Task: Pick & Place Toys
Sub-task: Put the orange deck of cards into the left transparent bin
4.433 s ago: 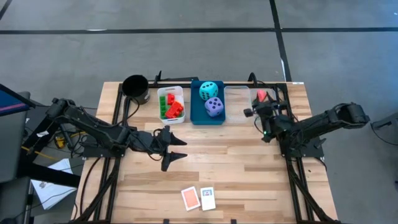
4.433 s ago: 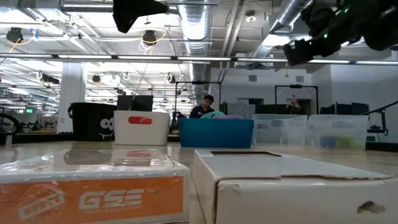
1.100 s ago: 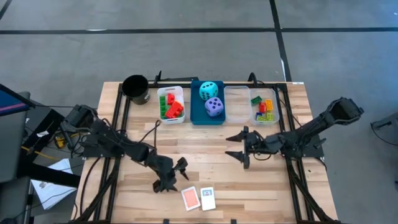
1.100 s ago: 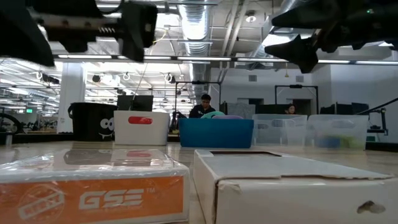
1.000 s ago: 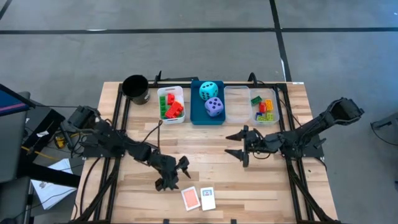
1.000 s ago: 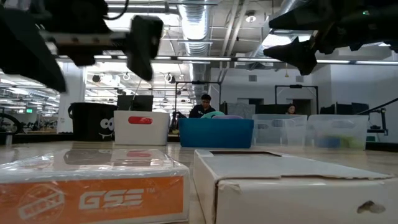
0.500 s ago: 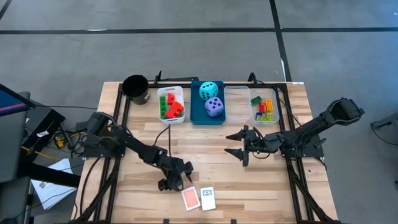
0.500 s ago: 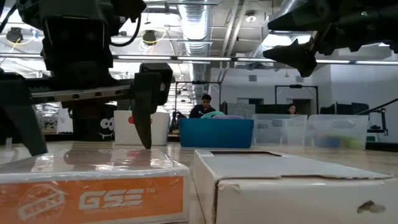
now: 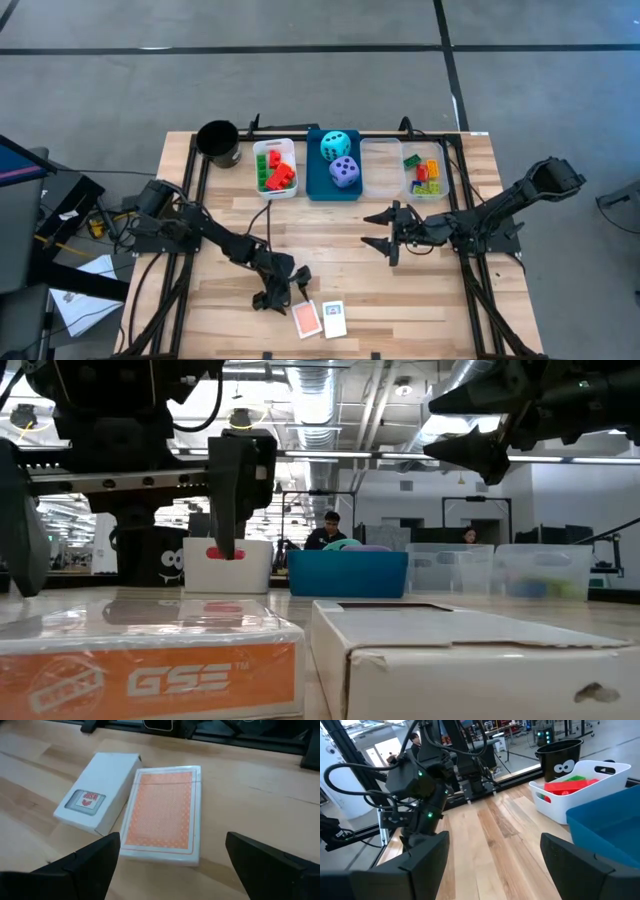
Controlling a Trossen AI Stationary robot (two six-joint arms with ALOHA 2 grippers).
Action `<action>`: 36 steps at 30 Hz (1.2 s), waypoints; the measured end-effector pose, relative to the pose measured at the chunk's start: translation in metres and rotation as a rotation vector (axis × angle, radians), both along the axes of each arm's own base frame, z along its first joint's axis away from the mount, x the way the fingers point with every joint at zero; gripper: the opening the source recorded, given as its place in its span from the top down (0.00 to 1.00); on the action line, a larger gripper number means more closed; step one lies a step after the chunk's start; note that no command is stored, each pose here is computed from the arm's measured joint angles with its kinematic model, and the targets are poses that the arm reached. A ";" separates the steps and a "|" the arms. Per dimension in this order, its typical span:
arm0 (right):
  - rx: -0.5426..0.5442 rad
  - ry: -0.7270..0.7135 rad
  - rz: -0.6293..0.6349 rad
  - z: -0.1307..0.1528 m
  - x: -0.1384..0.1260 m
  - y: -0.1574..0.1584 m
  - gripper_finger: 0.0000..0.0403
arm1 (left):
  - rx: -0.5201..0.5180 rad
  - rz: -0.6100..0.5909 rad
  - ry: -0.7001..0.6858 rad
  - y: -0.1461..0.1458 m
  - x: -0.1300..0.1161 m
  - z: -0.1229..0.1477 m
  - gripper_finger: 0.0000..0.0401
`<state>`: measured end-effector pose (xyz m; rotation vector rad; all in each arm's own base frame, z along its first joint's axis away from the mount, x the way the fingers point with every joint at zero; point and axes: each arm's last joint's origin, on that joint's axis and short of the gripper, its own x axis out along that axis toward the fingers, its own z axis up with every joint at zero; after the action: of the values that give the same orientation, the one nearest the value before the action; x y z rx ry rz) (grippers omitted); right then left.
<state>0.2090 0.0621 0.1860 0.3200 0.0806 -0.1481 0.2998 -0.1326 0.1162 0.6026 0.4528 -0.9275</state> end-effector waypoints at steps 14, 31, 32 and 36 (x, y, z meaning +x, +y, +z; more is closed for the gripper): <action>0.007 0.010 -0.001 -0.001 0.000 0.000 0.24 | -0.048 0.023 -0.025 -0.005 0.010 0.012 0.11; 0.013 0.010 -0.002 -0.001 0.000 0.000 0.24 | -0.026 0.022 0.046 -0.012 0.025 -0.005 0.11; 0.013 0.011 -0.002 -0.001 0.000 0.000 0.24 | -0.017 0.023 0.063 -0.013 0.027 -0.006 0.11; 0.012 0.012 0.000 -0.001 0.000 0.000 0.24 | 0.017 0.023 0.144 -0.015 0.031 -0.014 0.11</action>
<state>0.2087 0.0624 0.1845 0.3314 0.0936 -0.1495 0.3308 -0.1476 0.1023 0.5471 0.5960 -0.9495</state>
